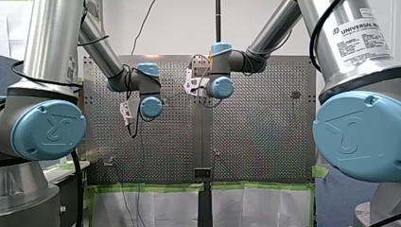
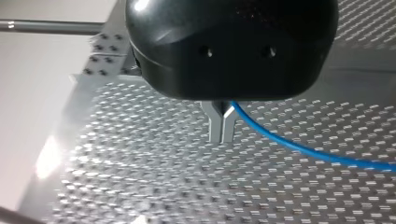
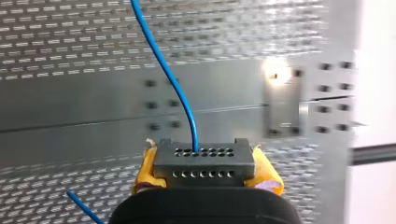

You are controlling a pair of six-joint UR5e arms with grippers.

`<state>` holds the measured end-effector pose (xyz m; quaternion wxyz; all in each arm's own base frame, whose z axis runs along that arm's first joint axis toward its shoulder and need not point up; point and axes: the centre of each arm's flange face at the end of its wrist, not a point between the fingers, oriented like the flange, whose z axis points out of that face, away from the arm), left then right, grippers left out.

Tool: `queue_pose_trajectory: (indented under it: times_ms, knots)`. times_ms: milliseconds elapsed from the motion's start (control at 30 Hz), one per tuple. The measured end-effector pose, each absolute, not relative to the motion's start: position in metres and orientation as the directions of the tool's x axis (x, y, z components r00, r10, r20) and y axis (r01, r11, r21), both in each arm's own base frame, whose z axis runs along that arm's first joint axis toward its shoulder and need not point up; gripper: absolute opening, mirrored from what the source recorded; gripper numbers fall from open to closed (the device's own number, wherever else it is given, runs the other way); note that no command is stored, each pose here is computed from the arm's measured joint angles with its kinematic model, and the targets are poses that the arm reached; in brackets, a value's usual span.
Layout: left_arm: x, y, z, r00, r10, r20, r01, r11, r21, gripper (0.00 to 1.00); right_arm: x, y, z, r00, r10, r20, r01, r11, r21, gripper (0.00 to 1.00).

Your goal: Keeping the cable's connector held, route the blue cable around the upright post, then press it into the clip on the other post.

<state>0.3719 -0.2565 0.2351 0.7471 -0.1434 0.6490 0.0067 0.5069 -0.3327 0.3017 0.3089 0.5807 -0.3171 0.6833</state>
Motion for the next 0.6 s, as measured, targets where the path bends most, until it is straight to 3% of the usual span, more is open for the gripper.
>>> queue_pose_trajectory:
  times_ms: [300,600]
  knots:
    - [0.388,-0.254,0.311,0.246,-0.206,-0.947,-0.191,0.948,-0.255,0.0,0.499,-0.333,0.364,-0.233,0.111,0.966,-0.772,-0.626,-0.114,0.0]
    - [0.392,-0.245,0.384,0.323,-0.213,-0.922,-0.196,0.938,-0.286,0.0,0.513,-0.346,0.38,-0.275,0.106,0.956,-0.732,-0.667,-0.136,0.0]
